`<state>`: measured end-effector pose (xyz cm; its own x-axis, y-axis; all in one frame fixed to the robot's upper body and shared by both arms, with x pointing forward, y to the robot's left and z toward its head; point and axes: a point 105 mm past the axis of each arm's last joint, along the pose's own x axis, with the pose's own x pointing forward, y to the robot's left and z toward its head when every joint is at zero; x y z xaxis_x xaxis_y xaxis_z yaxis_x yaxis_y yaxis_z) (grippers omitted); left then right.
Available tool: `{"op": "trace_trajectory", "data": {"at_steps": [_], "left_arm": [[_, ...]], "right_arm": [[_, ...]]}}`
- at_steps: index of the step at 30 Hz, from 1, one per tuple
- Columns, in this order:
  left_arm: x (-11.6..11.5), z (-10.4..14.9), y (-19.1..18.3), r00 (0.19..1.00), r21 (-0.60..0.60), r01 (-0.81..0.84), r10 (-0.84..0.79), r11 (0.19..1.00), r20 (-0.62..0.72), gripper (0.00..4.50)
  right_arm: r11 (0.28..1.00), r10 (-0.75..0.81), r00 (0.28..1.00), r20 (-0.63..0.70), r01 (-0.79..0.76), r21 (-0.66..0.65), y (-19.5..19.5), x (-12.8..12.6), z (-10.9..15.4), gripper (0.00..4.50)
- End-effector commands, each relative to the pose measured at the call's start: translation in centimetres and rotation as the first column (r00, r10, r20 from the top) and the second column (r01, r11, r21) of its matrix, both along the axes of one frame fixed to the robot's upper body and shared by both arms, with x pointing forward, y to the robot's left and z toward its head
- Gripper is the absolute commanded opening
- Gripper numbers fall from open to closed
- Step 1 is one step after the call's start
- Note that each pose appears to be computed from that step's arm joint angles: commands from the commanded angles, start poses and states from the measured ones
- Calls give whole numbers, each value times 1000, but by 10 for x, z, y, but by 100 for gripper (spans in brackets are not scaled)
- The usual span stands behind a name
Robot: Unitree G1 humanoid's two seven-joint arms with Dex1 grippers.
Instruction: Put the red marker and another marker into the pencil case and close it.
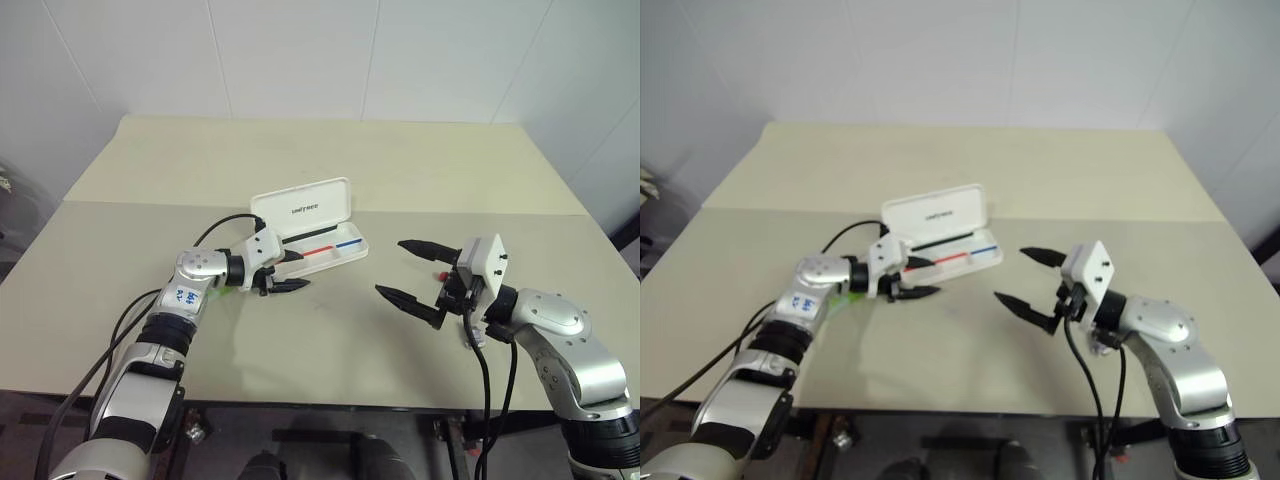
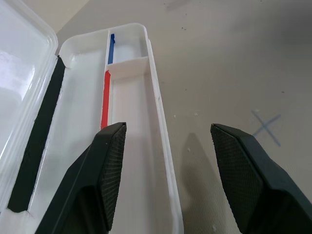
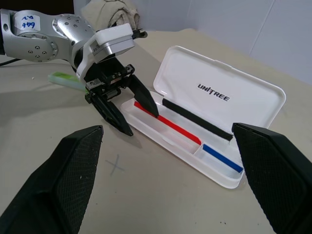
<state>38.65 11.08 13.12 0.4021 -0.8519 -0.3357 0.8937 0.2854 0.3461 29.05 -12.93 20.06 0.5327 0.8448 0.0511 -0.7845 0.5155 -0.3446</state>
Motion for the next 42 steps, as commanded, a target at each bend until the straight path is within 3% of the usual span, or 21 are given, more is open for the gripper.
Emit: {"op": "trace_trajectory", "data": {"at_steps": [1,8,12,17,28,36,42], "left_arm": [[6,1,2,999,41,-20,21,999,-30,288],[11,-6,-1,992,114,-1,15,994,-124,288],[14,-8,-7,987,124,5,15,992,-157,176],[15,-5,-20,986,126,37,-16,991,-164,4],[4,-4,-32,986,154,134,-117,979,-117,4],[-32,8,-55,958,105,278,-267,955,-103,4],[-61,-1,-74,934,107,346,-333,932,-127,4]], "right_arm": [[1000,13,998,54,-14,14,2,-2,15,450],[992,93,995,19,-91,-82,-1,-13,19,450],[989,113,993,30,-109,-99,-2,-16,30,450],[988,122,991,59,-116,-101,-1,-18,45,450],[988,96,995,35,-91,-122,-13,-17,45,450],[990,54,998,-25,-56,-127,-25,-17,29,450],[991,30,998,-56,-37,-126,-30,-19,20,450]]}}
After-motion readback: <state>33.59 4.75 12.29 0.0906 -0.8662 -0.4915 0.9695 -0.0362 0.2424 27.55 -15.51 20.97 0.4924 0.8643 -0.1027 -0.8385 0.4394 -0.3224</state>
